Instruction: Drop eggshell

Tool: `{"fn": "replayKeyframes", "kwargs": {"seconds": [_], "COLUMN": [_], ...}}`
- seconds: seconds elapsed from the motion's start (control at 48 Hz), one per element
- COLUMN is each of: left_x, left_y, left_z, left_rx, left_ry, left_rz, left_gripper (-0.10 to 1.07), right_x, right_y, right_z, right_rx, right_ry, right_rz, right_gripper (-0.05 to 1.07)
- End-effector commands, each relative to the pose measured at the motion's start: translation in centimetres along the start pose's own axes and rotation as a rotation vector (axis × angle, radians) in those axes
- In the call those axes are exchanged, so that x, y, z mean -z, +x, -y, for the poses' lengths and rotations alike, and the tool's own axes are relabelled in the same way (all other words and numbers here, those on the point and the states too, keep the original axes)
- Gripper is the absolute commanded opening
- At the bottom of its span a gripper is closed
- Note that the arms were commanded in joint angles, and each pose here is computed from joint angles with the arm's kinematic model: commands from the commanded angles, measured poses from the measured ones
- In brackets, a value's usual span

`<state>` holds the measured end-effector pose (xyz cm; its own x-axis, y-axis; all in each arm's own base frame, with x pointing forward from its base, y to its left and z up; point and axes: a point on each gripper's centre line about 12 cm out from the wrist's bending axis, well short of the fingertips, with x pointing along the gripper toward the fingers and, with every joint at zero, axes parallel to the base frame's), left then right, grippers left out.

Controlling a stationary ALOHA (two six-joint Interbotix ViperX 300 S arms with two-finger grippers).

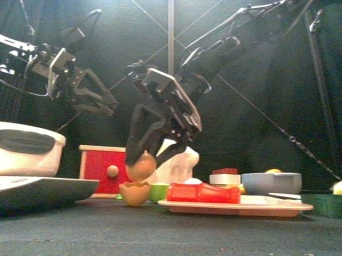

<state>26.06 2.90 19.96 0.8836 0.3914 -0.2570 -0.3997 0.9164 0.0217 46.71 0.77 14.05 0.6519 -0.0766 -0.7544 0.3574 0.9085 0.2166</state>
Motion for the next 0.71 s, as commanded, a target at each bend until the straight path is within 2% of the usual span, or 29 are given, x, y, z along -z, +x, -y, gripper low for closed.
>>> {"fn": "replayKeyframes", "kwargs": {"seconds": [0.0,0.25,0.479,0.688], "left_x": [-0.66,-0.52,-0.64,-0.72], "left_y": [0.15,0.13,0.18,0.19], "left_z": [0.24,0.29,0.29,0.33], "left_rx": [0.004,0.009,0.006,0.008], "left_ry": [-0.003,-0.005,-0.015,-0.009], "left_rz": [0.018,0.009,0.01,0.013], "left_gripper": [0.85,0.85,0.85,0.85], "right_x": [-1.91,-2.02,-1.61,-1.73], "right_y": [-1.08,-1.19,-1.42,-1.73], "right_z": [-0.61,-0.47,-0.08,0.03], "right_rx": [-0.024,0.0,0.051,0.059], "right_ry": [0.019,0.021,0.007,0.016], "right_rz": [0.049,0.032,-0.01,-0.015], "right_gripper": [0.89,1.02,1.03,1.02]}}
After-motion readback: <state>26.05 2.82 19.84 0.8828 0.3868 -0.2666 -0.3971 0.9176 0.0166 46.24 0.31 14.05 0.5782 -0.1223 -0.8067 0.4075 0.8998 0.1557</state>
